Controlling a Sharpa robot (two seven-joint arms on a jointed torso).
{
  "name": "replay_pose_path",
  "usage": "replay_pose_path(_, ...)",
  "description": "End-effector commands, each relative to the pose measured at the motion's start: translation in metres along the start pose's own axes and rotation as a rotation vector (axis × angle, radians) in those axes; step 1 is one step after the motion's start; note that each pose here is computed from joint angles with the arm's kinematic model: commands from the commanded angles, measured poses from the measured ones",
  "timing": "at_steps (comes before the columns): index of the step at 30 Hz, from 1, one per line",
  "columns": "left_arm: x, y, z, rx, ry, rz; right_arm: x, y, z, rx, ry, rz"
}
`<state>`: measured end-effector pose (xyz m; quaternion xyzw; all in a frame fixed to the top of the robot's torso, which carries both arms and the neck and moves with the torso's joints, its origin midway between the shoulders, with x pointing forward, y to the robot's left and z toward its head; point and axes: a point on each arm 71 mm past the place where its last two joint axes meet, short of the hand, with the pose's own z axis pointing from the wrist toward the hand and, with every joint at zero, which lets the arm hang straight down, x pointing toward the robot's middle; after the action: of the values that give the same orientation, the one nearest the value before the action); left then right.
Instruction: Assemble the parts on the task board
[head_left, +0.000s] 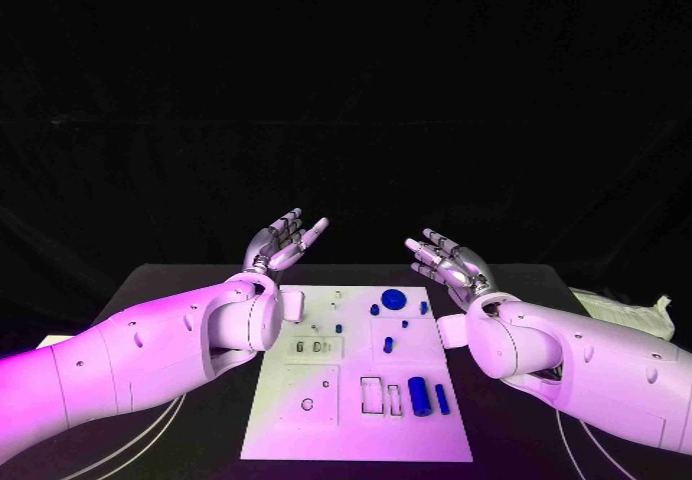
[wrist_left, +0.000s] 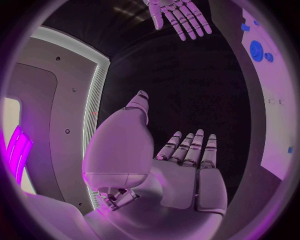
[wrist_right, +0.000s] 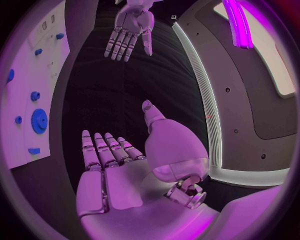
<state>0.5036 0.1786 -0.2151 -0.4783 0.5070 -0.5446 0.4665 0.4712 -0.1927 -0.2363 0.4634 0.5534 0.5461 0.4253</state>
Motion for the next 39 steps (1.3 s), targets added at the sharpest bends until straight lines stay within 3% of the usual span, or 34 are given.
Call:
replay_pose_path(1,0.0060,-0.0016,0.0007,0.010,0.072,-0.028,0.014,-0.004,-0.001,0.030,0.228,-0.030)
replay_pose_path(7,0.0060,-0.0016,0.0007,0.010,0.072,-0.028,0.016,-0.007,-0.001,0.049,0.299,-0.045)
replay_pose_path(10,0.0060,-0.0016,0.0007,0.010,0.072,-0.028,0.016,-0.008,-0.001,0.051,0.306,-0.047)
replay_pose_path(11,-0.0127,-0.0017,0.0002,0.038,0.039,-0.039,-0.005,0.004,0.005,-0.131,0.180,-0.359)
replay_pose_path(16,-0.0207,-0.0057,-0.0073,0.038,0.082,-0.039,-0.007,0.012,0.008,-0.168,0.158,-0.428)
replay_pose_path(20,-0.0255,-0.0103,-0.0166,0.028,0.122,-0.047,-0.007,0.023,0.009,-0.223,0.174,-0.539)
replay_pose_path(30,-0.0218,-0.0235,-0.0369,-0.001,0.221,-0.096,-0.014,0.043,0.017,-0.348,0.215,-0.873)
replay_pose_path(36,-0.0139,-0.0309,-0.0469,-0.025,0.275,-0.157,-0.016,0.051,0.024,-0.371,0.240,-1.092)
replay_pose_path(39,-0.0122,-0.0343,-0.0491,-0.027,0.291,-0.176,-0.015,0.052,0.027,-0.348,0.272,-1.191)
